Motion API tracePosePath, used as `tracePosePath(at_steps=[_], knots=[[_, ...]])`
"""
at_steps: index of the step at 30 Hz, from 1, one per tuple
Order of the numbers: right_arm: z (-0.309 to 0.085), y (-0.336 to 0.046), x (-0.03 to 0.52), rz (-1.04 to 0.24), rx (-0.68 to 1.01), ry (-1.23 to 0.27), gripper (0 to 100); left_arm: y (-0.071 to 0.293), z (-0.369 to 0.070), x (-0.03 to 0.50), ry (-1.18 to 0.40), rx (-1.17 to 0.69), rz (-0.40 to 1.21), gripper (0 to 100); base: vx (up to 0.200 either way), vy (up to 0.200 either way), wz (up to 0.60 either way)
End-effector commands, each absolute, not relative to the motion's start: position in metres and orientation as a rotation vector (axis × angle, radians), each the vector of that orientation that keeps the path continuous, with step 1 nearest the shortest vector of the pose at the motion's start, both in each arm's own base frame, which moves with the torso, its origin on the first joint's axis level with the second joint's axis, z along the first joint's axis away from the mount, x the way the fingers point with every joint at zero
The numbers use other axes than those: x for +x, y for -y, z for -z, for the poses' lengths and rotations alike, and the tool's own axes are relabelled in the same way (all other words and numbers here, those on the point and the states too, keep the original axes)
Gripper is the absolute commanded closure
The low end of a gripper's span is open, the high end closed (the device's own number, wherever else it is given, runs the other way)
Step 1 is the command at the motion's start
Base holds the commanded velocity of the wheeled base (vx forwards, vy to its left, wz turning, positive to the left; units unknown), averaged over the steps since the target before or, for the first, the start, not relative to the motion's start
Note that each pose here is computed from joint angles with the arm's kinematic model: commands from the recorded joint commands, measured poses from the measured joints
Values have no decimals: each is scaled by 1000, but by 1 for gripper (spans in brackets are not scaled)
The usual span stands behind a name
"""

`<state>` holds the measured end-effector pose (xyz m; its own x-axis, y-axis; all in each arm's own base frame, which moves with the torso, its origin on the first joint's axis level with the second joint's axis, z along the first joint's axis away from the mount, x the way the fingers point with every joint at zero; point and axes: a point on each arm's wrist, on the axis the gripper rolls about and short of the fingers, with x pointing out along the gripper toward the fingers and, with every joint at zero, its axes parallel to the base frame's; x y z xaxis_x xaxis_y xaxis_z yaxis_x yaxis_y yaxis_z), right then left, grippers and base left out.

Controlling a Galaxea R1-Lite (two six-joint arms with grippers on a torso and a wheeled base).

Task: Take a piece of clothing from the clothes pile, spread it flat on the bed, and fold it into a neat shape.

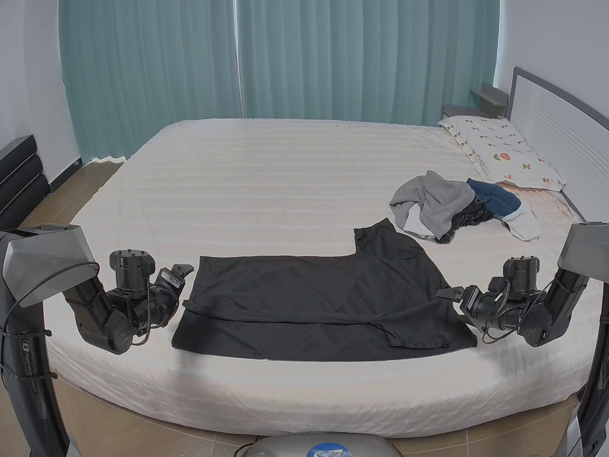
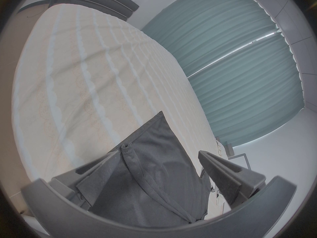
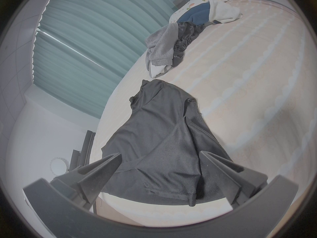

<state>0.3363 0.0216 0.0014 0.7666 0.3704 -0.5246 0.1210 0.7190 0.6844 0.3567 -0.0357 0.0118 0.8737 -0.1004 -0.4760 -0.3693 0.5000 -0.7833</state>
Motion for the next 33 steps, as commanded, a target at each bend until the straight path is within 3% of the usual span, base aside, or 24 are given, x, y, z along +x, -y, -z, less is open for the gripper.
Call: tracePosePath(at_steps=[1, 18, 33], knots=[[4, -23, 336, -148, 771, -715, 0, 45, -12, 355, -526, -1038, -140, 0, 200, 0, 0], [8, -27, 335, -154, 764, -734, 0, 89, -11, 325, -646, -893, -6, 0, 12, 0, 0], [20, -40, 331, -173, 758, -786, 0, 169, -10, 320, -828, -780, 103, 0, 0, 0, 0]])
